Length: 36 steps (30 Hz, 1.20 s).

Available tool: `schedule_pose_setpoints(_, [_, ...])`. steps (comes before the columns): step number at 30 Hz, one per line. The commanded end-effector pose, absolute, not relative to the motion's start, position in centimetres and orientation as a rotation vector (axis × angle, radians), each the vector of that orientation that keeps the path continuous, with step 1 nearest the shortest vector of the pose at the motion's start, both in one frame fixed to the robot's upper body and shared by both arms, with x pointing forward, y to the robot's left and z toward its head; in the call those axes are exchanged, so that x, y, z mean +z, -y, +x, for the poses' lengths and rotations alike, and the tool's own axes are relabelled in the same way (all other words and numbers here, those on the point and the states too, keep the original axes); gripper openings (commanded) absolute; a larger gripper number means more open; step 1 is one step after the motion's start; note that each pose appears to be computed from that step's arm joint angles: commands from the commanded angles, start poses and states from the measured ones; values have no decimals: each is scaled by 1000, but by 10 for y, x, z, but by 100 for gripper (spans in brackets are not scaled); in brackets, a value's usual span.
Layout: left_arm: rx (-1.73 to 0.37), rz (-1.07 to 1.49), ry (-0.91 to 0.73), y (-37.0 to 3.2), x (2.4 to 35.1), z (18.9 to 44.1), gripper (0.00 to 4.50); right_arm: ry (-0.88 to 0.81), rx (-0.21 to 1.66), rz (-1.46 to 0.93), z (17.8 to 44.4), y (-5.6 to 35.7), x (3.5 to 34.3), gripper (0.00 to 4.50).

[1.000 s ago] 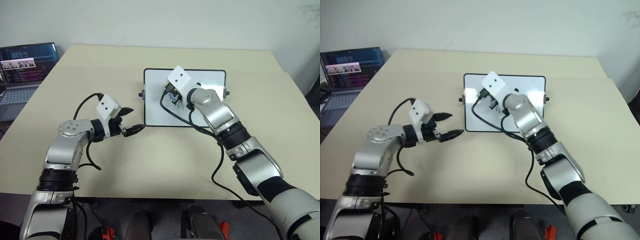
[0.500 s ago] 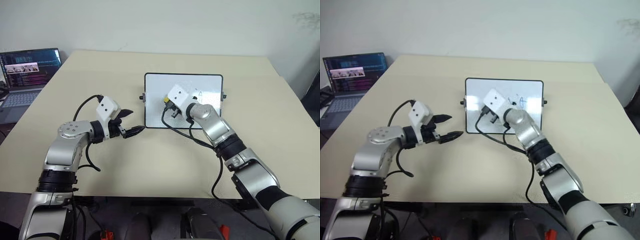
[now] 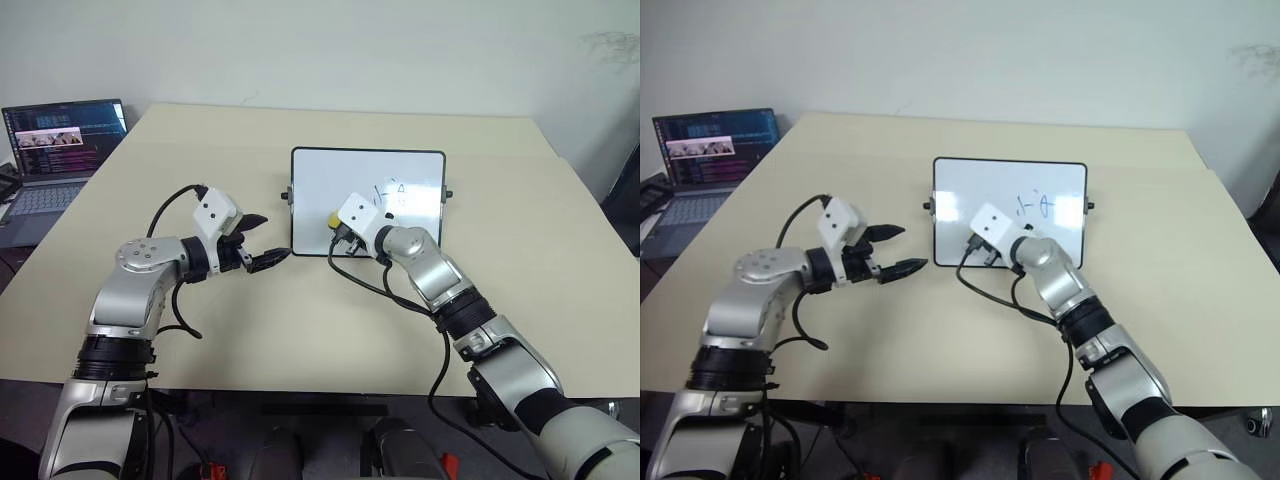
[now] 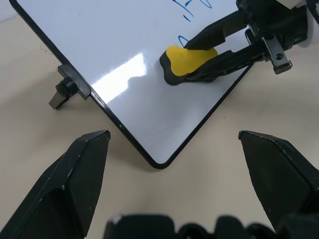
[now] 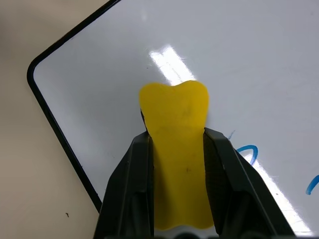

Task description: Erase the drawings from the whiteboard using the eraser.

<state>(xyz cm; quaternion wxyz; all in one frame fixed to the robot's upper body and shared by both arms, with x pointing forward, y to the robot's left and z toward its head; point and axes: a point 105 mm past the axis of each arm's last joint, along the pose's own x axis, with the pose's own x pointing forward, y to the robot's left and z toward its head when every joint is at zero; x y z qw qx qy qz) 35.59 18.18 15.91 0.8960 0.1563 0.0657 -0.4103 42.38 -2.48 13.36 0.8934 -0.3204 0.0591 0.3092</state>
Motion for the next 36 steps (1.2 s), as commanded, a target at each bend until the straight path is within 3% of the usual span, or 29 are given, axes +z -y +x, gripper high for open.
schedule_pose_setpoints(1, [-870, 361, -81, -176, 175, 359, 450, -172, 425, -654, 448, 78, 140, 99])
schedule_pose_setpoints(8, [-883, 367, -68, -173, 178, 362, 450, -158, 350, -648, 457, 96, 152, 99])
schedule_pose_setpoints(19, [-878, 368, -63, -174, 177, 362, 450, -262, 597, -696, 426, 65, 112, 99])
schedule_pose_setpoints(28, [-882, 373, -60, -172, 177, 364, 450, -446, 751, -711, 391, 53, 60, 99])
schedule_pose_setpoints(31, [-883, 374, -58, -172, 178, 364, 450, -432, 710, -707, 396, 58, 64, 98])
schedule_pose_setpoints(36, [-889, 377, -52, -170, 178, 365, 450, -353, 534, -683, 422, 83, 96, 98])
